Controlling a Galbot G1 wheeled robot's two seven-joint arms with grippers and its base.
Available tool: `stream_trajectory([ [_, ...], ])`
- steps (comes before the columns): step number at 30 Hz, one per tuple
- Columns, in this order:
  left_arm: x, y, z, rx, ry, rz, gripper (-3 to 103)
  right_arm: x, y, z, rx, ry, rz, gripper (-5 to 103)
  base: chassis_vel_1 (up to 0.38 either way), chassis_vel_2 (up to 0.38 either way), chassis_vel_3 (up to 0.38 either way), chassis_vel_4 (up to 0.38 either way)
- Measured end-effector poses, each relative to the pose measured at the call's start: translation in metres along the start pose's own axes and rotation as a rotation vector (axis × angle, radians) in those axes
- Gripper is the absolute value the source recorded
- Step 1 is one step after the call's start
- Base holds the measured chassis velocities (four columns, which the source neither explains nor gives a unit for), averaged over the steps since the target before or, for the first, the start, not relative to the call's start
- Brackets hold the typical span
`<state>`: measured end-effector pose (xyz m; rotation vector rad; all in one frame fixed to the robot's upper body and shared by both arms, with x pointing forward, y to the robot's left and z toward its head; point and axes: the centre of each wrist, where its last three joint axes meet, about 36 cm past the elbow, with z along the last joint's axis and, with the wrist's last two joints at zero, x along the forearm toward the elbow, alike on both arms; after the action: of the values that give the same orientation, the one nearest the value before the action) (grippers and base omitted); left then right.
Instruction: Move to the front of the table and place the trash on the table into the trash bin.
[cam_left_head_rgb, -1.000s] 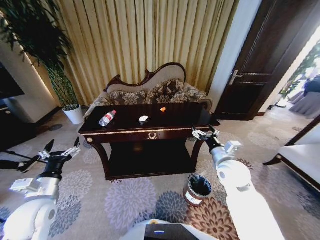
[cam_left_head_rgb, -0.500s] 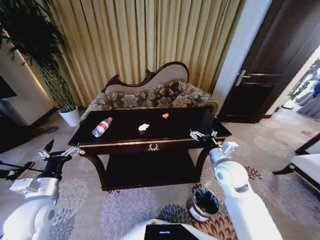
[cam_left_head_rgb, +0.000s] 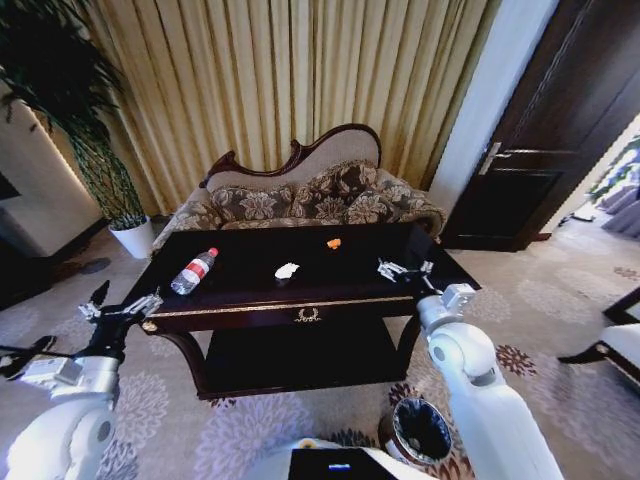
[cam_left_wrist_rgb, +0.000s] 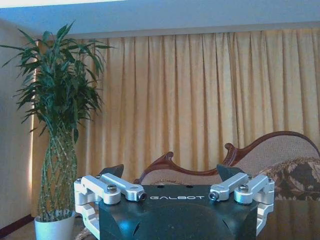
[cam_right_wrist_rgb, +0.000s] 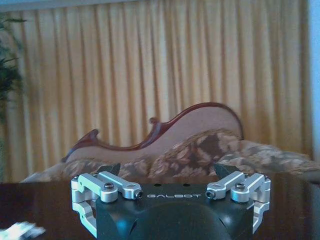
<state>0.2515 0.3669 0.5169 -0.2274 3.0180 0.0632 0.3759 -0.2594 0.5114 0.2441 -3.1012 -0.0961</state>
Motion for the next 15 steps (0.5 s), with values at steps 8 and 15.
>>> stream_trajectory([
  [8,0.009,0.004,-0.002,-0.001,0.005,-0.039,100,-0.049,0.005,0.004,0.039,0.035,-0.080,100,0.000,0.000,0.000,0.000],
  [15,0.024,0.008,-0.004,-0.016,0.016,-0.090,100,-0.106,-0.006,0.000,0.064,0.069,-0.100,100,0.000,0.000,0.000,0.000],
])
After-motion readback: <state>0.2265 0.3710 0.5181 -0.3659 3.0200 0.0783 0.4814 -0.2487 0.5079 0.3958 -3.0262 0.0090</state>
